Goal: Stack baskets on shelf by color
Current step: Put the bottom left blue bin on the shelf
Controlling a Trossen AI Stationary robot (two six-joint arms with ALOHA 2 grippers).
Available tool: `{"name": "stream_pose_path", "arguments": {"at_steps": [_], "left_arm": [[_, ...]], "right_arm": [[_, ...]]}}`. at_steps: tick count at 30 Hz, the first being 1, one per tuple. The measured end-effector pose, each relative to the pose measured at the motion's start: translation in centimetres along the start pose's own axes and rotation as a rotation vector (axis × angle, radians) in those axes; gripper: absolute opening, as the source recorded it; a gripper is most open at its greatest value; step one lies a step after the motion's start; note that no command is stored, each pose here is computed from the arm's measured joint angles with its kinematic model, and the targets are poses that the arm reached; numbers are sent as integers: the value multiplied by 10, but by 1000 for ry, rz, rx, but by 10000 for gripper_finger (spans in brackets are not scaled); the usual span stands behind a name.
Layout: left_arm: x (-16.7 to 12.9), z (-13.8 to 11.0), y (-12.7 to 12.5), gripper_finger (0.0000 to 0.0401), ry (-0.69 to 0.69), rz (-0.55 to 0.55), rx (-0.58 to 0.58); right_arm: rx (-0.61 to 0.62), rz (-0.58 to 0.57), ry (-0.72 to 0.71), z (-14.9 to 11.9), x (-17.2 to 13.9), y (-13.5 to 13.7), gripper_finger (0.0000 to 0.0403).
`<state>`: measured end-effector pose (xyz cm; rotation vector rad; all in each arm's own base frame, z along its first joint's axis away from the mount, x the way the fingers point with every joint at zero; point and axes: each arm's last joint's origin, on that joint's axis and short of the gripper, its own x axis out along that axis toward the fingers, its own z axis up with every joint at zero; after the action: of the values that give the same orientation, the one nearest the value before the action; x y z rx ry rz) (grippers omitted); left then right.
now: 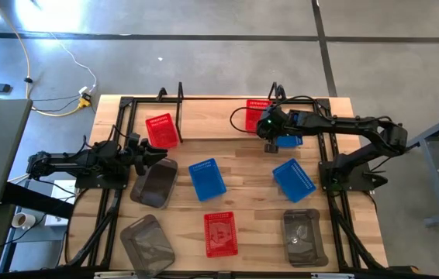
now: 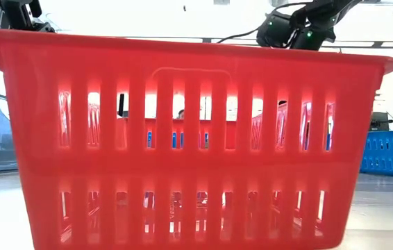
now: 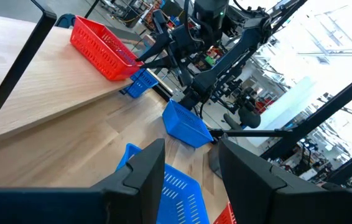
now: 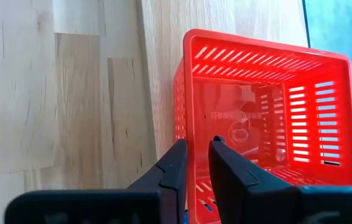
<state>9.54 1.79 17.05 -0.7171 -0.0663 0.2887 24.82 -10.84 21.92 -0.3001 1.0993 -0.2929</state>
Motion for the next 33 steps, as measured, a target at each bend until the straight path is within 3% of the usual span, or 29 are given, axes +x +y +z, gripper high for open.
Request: {"name": "stream_pose_path", "arguments": {"at_steps": [13,21,33], "left_arm": [[0,0,0,142,-1,0,-38],[0,0,0,142,1,-3,-52],[-2,13,-12,142,-127,-129,-59]], "right_arm": [[-44,11,-18,6,-3,13,53],[-72,-81,-17,12,-11,23,53],[139,-78,-150,22,-39,39,53]]}}
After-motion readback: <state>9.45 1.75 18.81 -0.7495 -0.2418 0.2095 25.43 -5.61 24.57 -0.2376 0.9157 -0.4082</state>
